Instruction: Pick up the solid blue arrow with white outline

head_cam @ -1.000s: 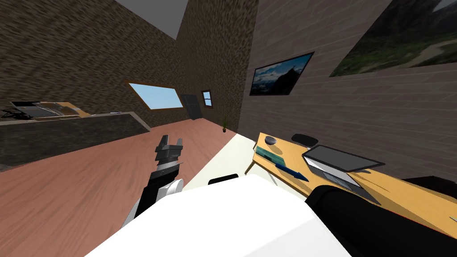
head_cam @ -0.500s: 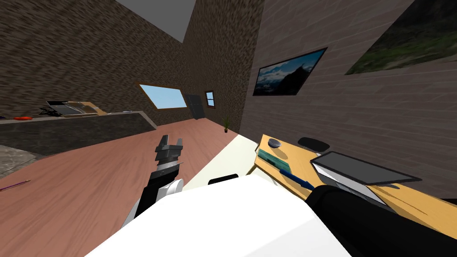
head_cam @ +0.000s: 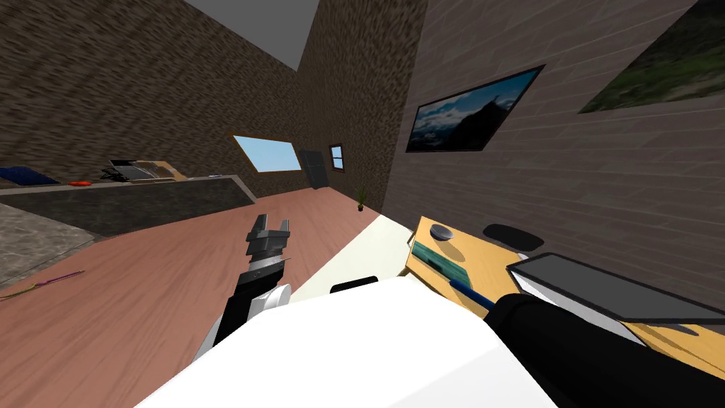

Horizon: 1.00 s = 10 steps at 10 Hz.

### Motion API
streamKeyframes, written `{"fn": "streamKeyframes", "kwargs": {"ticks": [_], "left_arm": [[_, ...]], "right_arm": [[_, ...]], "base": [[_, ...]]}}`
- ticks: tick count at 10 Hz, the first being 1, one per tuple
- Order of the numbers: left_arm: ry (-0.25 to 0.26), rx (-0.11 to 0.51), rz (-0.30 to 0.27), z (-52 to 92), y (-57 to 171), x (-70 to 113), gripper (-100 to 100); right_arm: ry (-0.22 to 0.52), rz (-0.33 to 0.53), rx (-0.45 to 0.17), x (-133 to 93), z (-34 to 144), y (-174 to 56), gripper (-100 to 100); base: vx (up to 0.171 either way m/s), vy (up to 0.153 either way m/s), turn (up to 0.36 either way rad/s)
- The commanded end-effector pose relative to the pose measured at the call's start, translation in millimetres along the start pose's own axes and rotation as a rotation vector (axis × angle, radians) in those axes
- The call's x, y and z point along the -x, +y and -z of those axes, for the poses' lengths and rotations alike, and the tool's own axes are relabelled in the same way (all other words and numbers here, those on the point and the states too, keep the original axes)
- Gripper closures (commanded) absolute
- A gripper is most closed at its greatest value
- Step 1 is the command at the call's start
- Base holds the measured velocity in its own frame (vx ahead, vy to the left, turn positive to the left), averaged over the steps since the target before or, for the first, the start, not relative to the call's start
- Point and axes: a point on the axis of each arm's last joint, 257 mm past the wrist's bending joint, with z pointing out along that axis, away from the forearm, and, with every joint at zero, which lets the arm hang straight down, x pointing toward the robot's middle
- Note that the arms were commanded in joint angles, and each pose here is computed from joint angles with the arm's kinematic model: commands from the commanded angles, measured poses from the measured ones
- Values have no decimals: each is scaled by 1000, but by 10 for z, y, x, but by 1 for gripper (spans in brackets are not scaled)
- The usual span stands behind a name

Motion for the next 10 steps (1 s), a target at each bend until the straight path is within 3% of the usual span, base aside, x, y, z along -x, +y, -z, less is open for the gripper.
{"fn": "streamKeyframes", "kwargs": {"ticks": [1,2,3,4,5,6,7,8,9,10], "left_arm": [[0,0,0,0,0,0,0],[0,0,0,0,0,0,0],[0,0,0,0,0,0,0],[0,0,0,0,0,0,0],[0,0,0,0,0,0,0],[0,0,0,0,0,0,0],[0,0,0,0,0,0,0],[0,0,0,0,0,0,0],[0,0,0,0,0,0,0],[0,0,0,0,0,0,0]], "right_arm": [[61,68,-62,-116,186,-385,-100],[68,71,-72,-134,223,-445,-100],[112,134,-119,-181,392,-746,-100],[118,132,-126,-204,411,-778,-100],[160,191,-174,-226,591,-1077,-100],[161,191,-175,-230,595,-1083,-100],[197,246,-219,-218,765,-1353,-100],[197,246,-219,-218,765,-1353,-100],[226,298,-256,-177,912,-1583,-100],[221,300,-249,-155,888,-1554,-100]], "base": [[69,-75,176],[60,-76,73],[54,-89,141],[46,-91,78],[59,-108,141],[58,-83,79],[65,-82,123],[43,-73,82],[43,-91,151],[37,-97,65]]}}
